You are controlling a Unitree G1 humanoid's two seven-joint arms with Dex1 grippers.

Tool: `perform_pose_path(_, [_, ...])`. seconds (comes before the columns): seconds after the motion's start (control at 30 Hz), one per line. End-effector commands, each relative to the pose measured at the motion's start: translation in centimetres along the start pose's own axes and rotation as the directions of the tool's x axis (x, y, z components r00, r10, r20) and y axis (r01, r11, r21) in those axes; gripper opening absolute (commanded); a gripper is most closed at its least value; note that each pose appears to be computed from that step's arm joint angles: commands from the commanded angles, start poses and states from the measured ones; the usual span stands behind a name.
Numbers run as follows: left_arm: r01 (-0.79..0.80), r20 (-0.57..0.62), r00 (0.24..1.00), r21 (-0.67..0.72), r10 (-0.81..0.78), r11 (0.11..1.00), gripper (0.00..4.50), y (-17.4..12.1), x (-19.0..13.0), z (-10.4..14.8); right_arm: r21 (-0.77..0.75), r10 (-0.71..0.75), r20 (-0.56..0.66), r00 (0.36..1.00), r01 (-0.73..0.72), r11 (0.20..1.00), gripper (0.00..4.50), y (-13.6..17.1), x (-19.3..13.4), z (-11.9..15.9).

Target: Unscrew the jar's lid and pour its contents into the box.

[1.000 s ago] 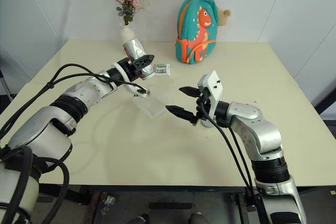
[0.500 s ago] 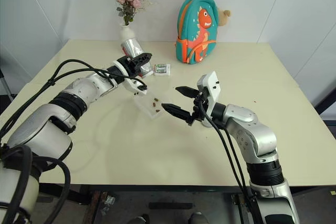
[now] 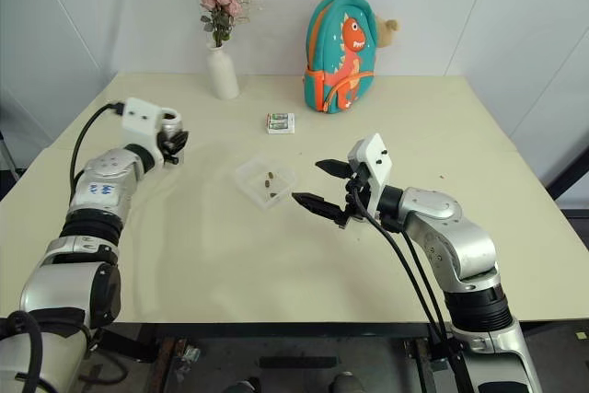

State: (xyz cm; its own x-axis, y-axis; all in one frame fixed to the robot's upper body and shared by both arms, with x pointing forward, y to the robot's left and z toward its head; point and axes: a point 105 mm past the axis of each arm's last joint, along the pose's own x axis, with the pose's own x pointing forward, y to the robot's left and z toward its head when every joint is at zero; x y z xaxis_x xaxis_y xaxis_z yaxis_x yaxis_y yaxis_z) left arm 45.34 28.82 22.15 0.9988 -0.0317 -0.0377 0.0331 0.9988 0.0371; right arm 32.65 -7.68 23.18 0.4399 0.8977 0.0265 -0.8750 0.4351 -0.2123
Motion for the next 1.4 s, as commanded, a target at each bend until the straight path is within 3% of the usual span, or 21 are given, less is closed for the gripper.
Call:
perform_pose_path(0.03, [0.128, 0.057, 0.991, -0.11, -0.122, 0.986, 2.0, 0.1, -1.3, 0.1, -0.074, 0.014, 0.011, 1.0, -0.013, 0.997, 4.49, -0.2, -0.3, 0.9])
perform_pose_path(0.07, [0.092, 0.098, 0.991, -0.05, -0.087, 0.995, 2.0, 0.7, -1.7, 0.0, -0.077, 0.018, 0.011, 1.0, -0.017, 0.997, 4.49, -0.2, -0.3, 0.9])
perform_pose_path(0.1, [0.047, 0.124, 0.992, -0.086, -0.036, 0.995, 2.0, 1.8, -2.2, -0.6, -0.078, 0.021, 0.015, 1.0, -0.02, 0.997, 4.49, -0.3, -0.2, 1.0])
perform_pose_path(0.17, [-0.022, 0.083, 0.996, -0.014, 0.023, 1.0, 2.0, 2.8, -2.5, -2.5, -0.084, 0.027, 0.015, 1.0, -0.025, 0.996, 4.49, -0.2, -0.1, 1.0])
perform_pose_path(0.23, [-0.018, 0.118, 0.993, -0.038, 0.023, 0.999, 2.0, 2.9, -2.7, -2.6, -0.086, 0.028, 0.016, 0.999, -0.026, 0.996, 4.49, -0.3, -0.1, 1.0])
perform_pose_path(0.37, [0.022, 0.105, 0.994, 0.055, -0.027, 0.998, 2.0, 2.1, -2.8, -4.0, -0.088, 0.033, 0.014, 0.999, -0.031, 0.996, 4.49, -0.2, -0.1, 1.1])
perform_pose_path(0.63, [0.006, 0.123, 0.992, 0.006, -0.007, 1.0, 4.48, 2.8, -3.3, -4.3, -0.085, 0.036, 0.013, 0.999, -0.035, 0.996, 4.5, 0.1, -0.2, 1.0])
perform_pose_path(0.9, [0.002, 0.088, 0.996, 0.081, -0.01, 0.997, 4.48, 3.3, -4.9, -4.7, -0.08, 0.037, 0.02, 0.999, -0.035, 0.996, 4.5, 0.4, -0.2, 0.9])
perform_pose_path(1.2, [-0.007, 0.042, 0.999, 0.191, -0.001, 0.982, 4.48, 2.3, -10.1, -4.7, -0.073, 0.035, -0.003, 0.999, -0.035, 0.997, 4.5, 1.1, -1.4, 0.3])
perform_pose_path(1.33, [0.123, -0.058, 0.992, 0.405, -0.108, 0.906, 4.48, 0.8, -13.2, -5.8, -0.089, 0.036, -0.012, 0.999, -0.037, 0.995, 4.5, 1.3, -2.2, -0.1])
perform_pose_path(1.4, [0.265, -0.065, 0.962, 0.461, -0.266, 0.847, 4.48, -1.4, -14.3, -5.2, -0.117, 0.056, -0.016, 0.998, -0.058, 0.991, 4.5, 1.6, -2.6, -0.3])
